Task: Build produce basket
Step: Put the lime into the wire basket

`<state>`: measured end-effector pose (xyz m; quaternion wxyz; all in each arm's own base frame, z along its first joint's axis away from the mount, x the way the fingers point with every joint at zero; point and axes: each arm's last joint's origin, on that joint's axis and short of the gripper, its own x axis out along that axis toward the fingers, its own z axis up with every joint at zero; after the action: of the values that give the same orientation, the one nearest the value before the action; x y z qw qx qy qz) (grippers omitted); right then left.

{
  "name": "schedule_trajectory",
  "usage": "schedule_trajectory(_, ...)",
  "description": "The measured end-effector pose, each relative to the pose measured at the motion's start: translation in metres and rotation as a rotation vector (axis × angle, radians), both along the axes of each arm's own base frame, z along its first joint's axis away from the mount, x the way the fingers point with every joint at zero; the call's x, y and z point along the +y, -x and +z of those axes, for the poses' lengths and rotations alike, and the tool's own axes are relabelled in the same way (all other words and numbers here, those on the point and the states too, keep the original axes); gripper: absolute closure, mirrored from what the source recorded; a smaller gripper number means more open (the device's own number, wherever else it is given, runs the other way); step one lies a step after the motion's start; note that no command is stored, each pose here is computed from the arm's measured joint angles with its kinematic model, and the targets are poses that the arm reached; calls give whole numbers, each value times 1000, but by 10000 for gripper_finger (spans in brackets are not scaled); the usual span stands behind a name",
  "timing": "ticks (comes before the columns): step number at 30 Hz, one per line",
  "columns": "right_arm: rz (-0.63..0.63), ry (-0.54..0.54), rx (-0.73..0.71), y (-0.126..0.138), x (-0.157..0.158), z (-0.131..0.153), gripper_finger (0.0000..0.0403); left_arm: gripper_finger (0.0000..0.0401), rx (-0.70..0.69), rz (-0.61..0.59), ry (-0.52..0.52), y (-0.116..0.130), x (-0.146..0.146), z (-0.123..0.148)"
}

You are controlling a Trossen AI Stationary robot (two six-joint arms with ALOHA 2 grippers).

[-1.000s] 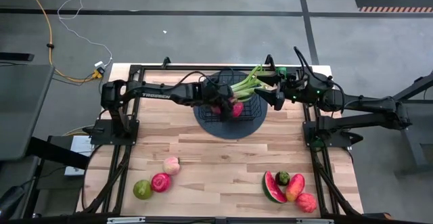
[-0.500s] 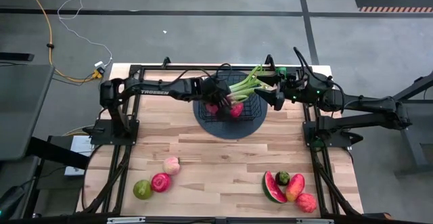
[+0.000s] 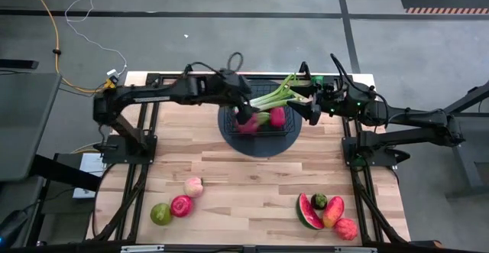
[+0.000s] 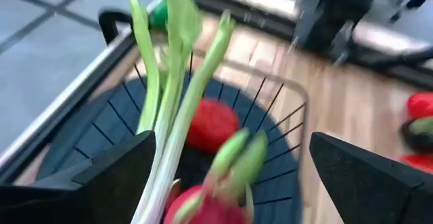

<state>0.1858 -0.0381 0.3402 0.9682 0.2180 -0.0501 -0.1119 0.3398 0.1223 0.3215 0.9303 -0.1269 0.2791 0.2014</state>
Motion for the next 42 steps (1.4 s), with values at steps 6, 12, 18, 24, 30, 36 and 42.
schedule_trajectory(6, 2, -45, -11, 0, 0, 0, 8, 26, -217, -65, -71, 32, -34, 55)
schedule_trajectory(12, 2, -43, -3, 0, 0, -1, 8, 27, -478, -36, -96, 91, -68, 70)
schedule_trajectory(18, 1, -22, 2, 0, 0, -1, 8, 27, -673, 39, -90, 150, -95, 48)
schedule_trajectory(24, 0, -1, 7, 0, 0, -1, 8, 27, -809, 90, -96, 189, -103, 43)
schedule_trajectory(30, 2, -46, -5, 0, 0, -1, 8, 27, -834, 90, -129, 200, -103, 47)
schedule_trajectory(36, -126, -80, 168, -4, -10, 21, 8, 27, -830, 94, -121, 198, -103, 46)
schedule_trajectory(42, -586, -103, 703, -2, -53, 40, 8, 27, -826, 115, -127, 198, -102, 46)
